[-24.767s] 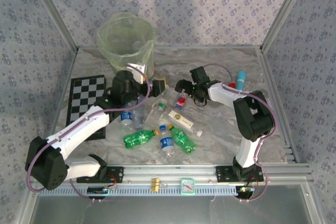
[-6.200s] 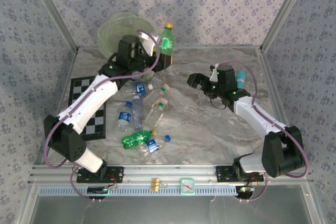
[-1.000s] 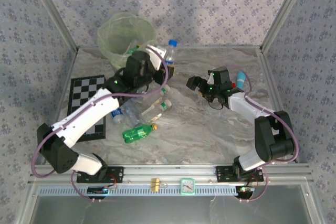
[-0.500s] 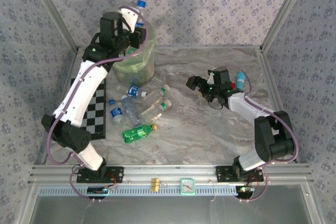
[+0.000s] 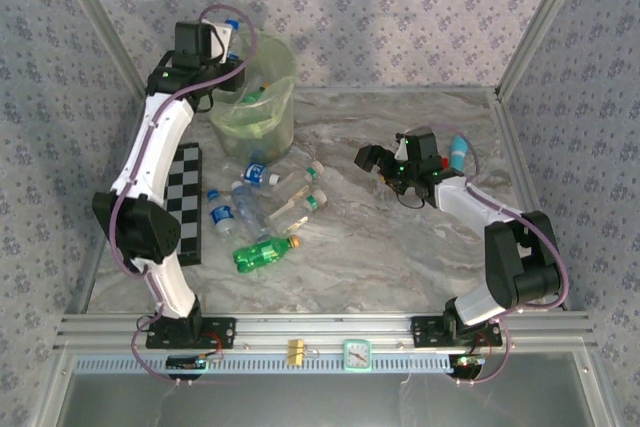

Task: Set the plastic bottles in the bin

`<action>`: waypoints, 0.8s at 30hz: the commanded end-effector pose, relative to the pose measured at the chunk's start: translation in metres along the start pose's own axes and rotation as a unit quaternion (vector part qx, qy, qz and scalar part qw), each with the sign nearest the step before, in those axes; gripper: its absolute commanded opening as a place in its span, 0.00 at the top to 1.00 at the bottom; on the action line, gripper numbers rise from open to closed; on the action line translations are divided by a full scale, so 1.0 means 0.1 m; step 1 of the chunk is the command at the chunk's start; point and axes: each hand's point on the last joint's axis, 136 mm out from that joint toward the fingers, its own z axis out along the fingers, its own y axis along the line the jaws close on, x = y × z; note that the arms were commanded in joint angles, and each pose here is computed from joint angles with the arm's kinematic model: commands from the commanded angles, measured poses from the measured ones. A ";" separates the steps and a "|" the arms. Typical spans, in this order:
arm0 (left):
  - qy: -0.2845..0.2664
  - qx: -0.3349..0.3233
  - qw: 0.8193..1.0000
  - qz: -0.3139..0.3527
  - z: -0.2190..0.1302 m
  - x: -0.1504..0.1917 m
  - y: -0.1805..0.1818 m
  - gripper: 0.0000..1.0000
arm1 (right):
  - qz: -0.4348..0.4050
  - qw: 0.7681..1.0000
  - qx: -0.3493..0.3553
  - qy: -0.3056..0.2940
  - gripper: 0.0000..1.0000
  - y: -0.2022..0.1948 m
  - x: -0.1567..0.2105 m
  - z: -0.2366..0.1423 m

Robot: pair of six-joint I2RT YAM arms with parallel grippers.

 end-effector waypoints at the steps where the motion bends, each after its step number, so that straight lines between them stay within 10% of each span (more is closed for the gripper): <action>1: 0.029 0.016 0.999 -0.017 0.05 0.10 -0.06 0.49 | -0.005 1.000 -0.002 0.004 0.00 0.01 0.05 -0.06; 24: -0.067 0.094 0.992 -0.060 -0.78 -0.08 -0.56 0.12 | -0.014 1.000 -0.014 -0.007 0.00 0.08 0.03 -0.05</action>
